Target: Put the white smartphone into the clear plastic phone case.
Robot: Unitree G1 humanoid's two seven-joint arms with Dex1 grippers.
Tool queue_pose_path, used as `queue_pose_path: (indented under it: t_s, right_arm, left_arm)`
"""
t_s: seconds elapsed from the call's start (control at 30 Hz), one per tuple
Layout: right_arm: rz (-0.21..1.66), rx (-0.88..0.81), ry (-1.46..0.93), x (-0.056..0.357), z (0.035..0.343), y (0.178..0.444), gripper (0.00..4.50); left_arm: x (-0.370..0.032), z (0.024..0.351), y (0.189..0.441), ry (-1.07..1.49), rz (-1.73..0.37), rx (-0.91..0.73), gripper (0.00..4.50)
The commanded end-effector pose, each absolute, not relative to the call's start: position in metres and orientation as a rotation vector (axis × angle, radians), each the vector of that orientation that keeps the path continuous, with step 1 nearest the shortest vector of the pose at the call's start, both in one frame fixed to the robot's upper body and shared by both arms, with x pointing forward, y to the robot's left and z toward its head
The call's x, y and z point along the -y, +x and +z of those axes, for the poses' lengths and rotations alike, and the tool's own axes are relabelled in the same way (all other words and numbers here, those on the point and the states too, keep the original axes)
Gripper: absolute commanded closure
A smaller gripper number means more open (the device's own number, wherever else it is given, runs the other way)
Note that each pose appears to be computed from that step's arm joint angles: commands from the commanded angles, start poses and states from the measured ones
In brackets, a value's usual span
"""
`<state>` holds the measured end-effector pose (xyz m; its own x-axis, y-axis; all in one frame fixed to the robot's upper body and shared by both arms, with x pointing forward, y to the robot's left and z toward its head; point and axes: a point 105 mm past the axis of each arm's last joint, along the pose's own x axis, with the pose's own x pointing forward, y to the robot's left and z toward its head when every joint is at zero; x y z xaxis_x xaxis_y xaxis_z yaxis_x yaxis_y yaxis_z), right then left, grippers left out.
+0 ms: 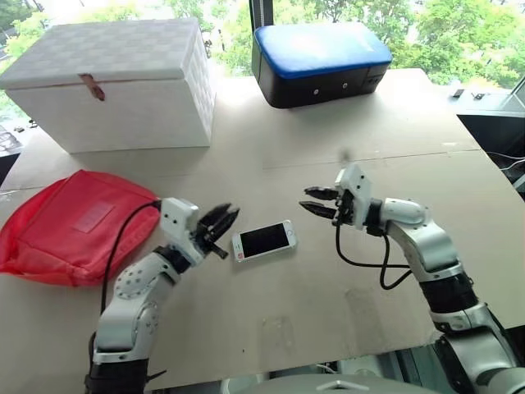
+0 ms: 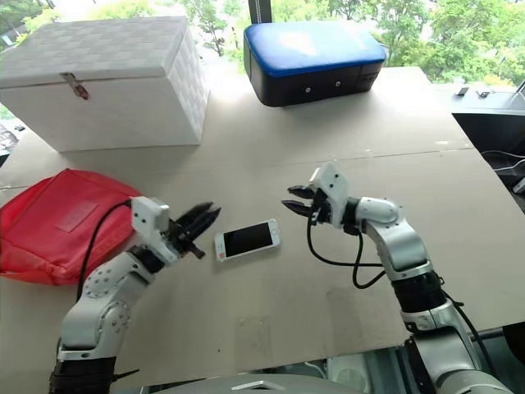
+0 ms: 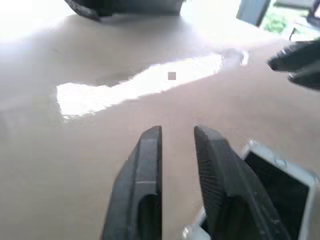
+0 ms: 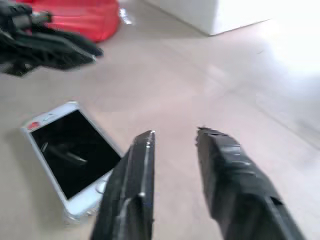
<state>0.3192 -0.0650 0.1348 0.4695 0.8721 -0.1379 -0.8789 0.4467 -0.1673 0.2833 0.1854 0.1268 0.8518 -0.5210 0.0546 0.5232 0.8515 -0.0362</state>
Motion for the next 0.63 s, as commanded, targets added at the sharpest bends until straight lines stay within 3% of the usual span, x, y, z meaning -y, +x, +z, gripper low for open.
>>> queue_pose_path:
  t_s: [0.03, 0.13, 0.17, 0.63]
  right_arm:
    - [1.015, 0.013, -0.234, 0.091, 0.147, 0.307, 1.49]
    - [0.969, -0.011, -0.264, 0.112, 0.141, 0.294, 0.03]
    - [0.945, -0.017, -0.259, 0.12, 0.14, 0.29, 0.0]
    - [0.721, -0.107, -0.236, 0.181, 0.122, 0.241, 0.0]
  left_arm:
    - [-0.2, 0.145, 0.277, -0.103, -0.499, 0.088, 2.0]
    - [-0.206, 0.143, 0.265, -0.099, -0.508, 0.052, 0.54]
    - [-0.208, 0.141, 0.26, -0.083, -0.508, 0.034, 0.13]
    - [-0.245, 0.103, 0.197, -0.002, -0.299, -0.131, 0.05]
